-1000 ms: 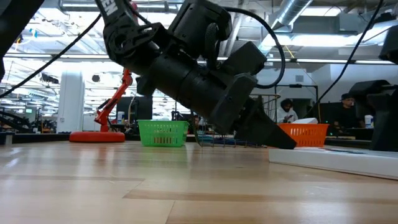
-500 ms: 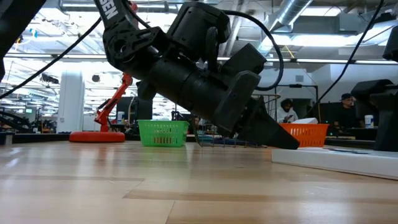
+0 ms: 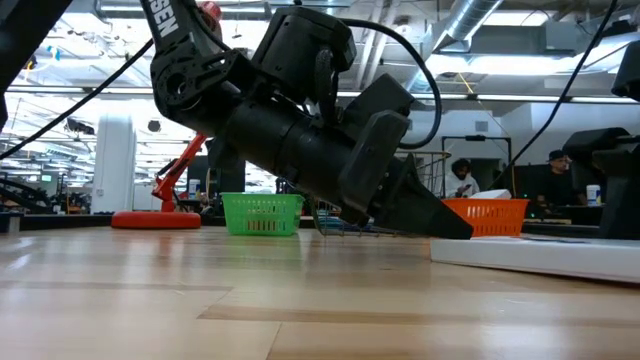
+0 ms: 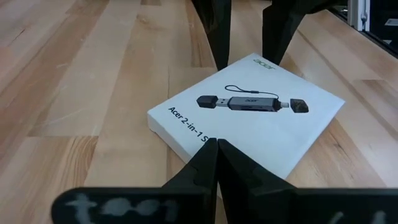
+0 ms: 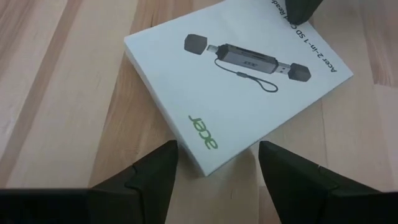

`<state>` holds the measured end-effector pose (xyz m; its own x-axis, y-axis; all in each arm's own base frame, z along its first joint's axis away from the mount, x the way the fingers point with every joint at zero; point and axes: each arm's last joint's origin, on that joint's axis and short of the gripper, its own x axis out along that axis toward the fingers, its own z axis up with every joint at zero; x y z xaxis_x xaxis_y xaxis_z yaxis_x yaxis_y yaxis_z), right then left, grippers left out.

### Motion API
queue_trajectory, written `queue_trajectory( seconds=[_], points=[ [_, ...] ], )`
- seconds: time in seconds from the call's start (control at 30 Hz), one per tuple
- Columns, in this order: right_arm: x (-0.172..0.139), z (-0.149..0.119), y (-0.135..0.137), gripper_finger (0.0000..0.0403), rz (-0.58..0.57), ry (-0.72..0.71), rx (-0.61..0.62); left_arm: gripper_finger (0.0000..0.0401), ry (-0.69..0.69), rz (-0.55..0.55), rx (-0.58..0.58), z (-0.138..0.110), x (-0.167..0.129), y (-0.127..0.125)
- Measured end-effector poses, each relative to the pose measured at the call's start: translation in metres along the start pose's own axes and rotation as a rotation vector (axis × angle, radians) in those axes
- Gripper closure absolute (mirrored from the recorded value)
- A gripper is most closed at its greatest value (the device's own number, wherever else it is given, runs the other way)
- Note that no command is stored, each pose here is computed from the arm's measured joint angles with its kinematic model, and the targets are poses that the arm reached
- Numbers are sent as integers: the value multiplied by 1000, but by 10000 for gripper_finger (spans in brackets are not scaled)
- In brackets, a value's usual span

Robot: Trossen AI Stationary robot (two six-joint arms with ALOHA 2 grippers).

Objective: Pick and place items into bin
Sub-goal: Put the white box into the orange bin

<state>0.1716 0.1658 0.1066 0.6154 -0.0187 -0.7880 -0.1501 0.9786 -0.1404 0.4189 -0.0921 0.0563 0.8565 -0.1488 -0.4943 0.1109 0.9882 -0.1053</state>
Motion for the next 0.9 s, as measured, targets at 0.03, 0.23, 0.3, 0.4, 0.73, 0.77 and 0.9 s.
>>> queue_trajectory(
  seconds=[0.03,0.23,0.3,0.4,0.73,0.77,0.9],
  points=[
    [0,0,0,182,0,0,1,401,0,0,-2,0,0,0],
    [0,0,0,182,-6,-3,-1,401,-5,-3,-6,0,0,-1],
    [0,0,0,182,-8,-4,-4,401,-5,-3,-6,0,0,-1],
    [0,0,0,183,-8,-4,-6,401,-5,-3,-6,0,0,-1],
    [-2,9,3,212,-10,-15,-67,401,-3,-7,-6,-1,0,-2],
    [-3,10,3,213,-15,-17,-75,401,-3,-8,-6,-1,0,-2],
    [-4,13,3,211,-38,-9,-99,401,-3,-9,-6,-1,0,-2]
  ],
)
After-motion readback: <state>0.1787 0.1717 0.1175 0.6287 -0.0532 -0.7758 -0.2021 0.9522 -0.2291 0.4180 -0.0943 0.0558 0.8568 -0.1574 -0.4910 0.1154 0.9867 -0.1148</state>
